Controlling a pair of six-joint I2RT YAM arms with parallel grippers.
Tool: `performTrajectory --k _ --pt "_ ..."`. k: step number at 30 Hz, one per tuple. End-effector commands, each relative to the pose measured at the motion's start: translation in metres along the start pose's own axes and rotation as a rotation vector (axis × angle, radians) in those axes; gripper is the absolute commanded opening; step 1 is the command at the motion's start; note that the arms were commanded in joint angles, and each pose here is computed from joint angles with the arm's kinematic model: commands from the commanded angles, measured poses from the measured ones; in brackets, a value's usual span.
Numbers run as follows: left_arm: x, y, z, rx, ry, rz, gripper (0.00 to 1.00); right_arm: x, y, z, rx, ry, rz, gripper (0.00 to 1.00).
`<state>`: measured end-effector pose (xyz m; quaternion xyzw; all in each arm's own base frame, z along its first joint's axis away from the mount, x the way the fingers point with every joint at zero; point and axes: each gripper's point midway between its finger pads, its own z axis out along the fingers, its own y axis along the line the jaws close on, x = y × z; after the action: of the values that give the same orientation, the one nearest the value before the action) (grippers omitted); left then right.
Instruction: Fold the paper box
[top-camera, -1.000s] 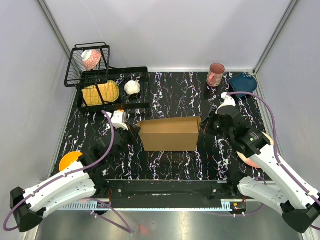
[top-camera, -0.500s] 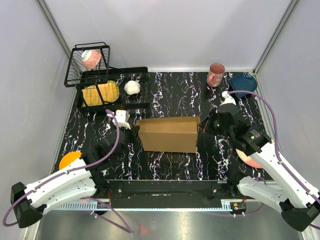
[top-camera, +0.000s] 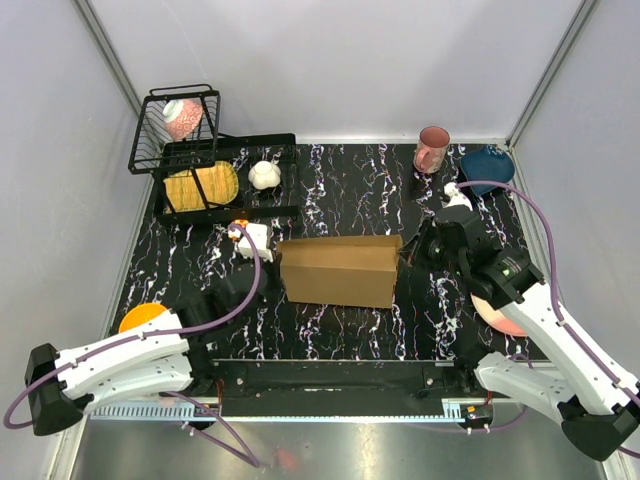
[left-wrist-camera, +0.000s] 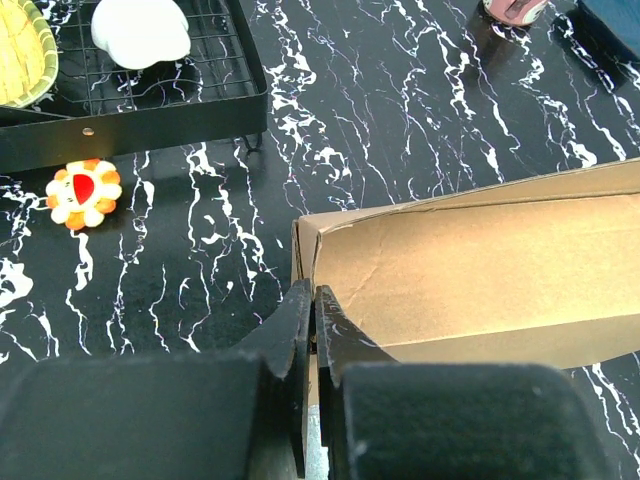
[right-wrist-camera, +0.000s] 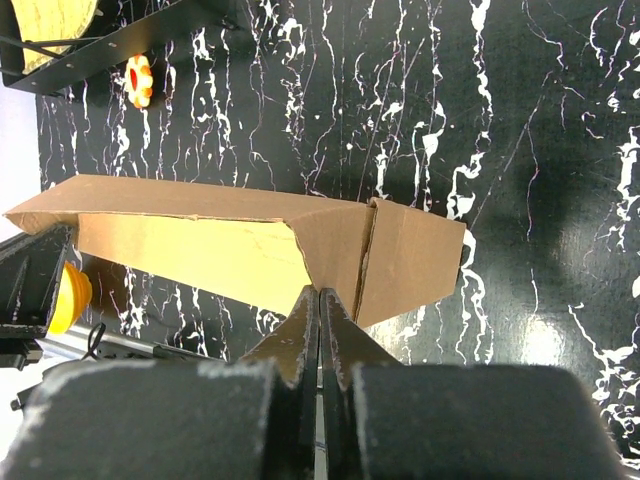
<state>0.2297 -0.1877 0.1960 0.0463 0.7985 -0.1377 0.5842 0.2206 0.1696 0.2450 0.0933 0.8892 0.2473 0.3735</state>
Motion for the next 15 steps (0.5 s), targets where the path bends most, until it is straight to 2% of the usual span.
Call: performTrajectory --k 1,7,15 --pt "0.033 0.007 -0.004 -0.034 0.101 0.146 0.01 -0.019 0.020 -0.011 -0.085 -0.066 0.048 0.00" --pt "0.034 0.004 -0.005 -0.029 0.100 0.137 0.01 -0.018 0.008 -0.008 -0.055 -0.091 0.015 0.00" --pt "0.031 0.002 -0.008 -0.012 0.093 0.098 0.01 0.014 -0.030 0.016 0.023 -0.064 -0.027 0.00"
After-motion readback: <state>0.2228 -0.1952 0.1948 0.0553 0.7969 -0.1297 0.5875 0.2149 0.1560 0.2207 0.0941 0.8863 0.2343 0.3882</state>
